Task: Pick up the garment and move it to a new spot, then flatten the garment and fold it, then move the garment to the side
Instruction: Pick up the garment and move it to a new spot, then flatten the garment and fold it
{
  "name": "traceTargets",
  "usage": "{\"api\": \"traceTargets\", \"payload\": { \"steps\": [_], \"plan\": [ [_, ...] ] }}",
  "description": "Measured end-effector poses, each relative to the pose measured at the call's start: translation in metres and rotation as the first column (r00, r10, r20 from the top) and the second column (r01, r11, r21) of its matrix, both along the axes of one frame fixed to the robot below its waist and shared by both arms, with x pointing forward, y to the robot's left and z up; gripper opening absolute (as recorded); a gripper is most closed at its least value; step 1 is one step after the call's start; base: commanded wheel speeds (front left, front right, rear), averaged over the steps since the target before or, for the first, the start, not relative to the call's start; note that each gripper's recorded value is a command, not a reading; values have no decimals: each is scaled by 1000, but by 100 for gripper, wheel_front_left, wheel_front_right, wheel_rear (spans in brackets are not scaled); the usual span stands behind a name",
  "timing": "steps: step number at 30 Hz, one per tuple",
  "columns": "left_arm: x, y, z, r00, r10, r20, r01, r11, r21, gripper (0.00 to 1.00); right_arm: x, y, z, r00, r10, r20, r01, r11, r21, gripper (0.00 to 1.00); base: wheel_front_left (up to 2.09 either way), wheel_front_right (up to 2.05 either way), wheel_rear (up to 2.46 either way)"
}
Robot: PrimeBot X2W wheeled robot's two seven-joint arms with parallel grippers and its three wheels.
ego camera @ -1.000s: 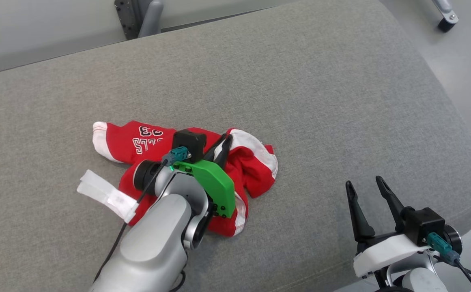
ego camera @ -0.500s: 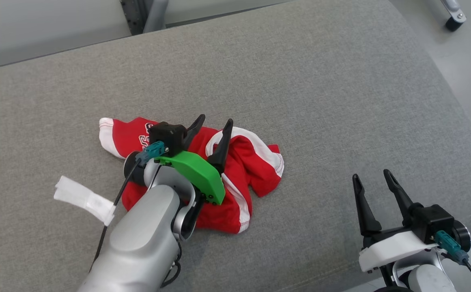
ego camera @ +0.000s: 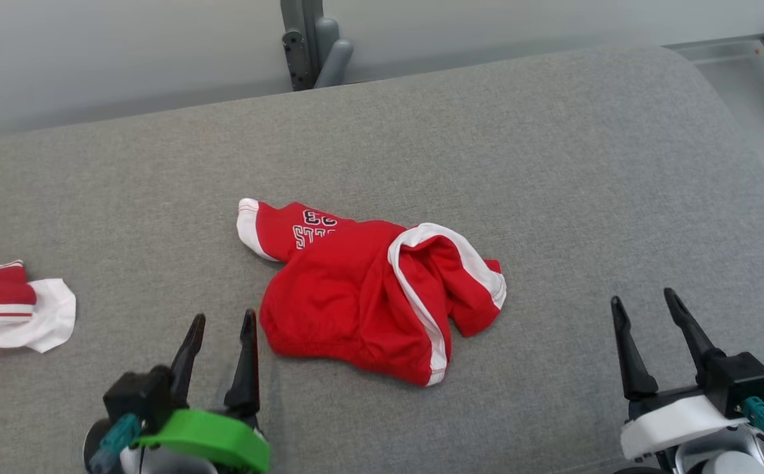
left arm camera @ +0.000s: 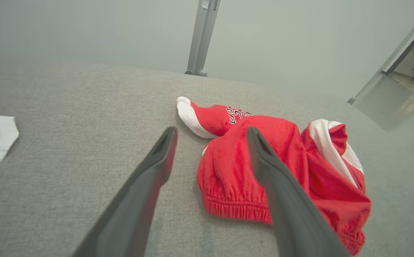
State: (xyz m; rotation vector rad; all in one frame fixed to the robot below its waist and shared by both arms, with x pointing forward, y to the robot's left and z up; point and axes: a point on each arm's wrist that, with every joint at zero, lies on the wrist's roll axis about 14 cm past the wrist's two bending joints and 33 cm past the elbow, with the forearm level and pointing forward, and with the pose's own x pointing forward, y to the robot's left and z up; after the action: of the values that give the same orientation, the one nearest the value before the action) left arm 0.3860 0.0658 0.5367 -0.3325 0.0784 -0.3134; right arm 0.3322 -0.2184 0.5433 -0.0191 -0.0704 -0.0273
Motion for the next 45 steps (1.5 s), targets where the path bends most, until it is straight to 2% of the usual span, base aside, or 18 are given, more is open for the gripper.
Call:
{"api": "traceTargets", "payload": {
  "steps": [4,6,9,11,20,24,37,41,45],
  "plan": [
    [-31,37,-17,995,94,-44,-92,995,39,100,-7,-4,-5,1000,5,-16,-5,1000,-17,100,0,0,0],
    [-38,55,-13,989,145,-16,-144,988,58,100,-7,-1,-6,1000,17,-21,-17,1000,-21,100,0,0,0],
    [-56,90,-15,969,246,18,-246,961,123,100,-8,-1,-11,999,20,-36,-21,1000,-18,100,0,0,0],
    [-67,98,-20,960,278,11,-278,953,123,100,-11,-4,-16,999,9,-50,-9,1000,-12,100,0,0,0],
    [-92,120,-16,950,303,70,-310,941,137,100,-24,-15,-24,997,-40,-72,40,999,-1,100,0,0,0],
    [-95,115,-14,961,263,85,-272,955,123,100,-26,-16,-20,997,-47,-58,47,999,0,100,0,0,0],
    [-93,107,-23,970,233,63,-240,962,128,100,-27,-12,-17,998,-38,-47,38,999,-1,100,0,0,0],
    [-88,70,-21,989,140,54,-144,987,67,100,-27,-11,-15,999,-33,-40,33,999,-5,100,0,0,0],
    [-88,17,-38,999,-28,-27,29,999,25,100,-23,-11,-9,999,-27,-23,27,1000,-12,100,0,0,0]
  ]
}}
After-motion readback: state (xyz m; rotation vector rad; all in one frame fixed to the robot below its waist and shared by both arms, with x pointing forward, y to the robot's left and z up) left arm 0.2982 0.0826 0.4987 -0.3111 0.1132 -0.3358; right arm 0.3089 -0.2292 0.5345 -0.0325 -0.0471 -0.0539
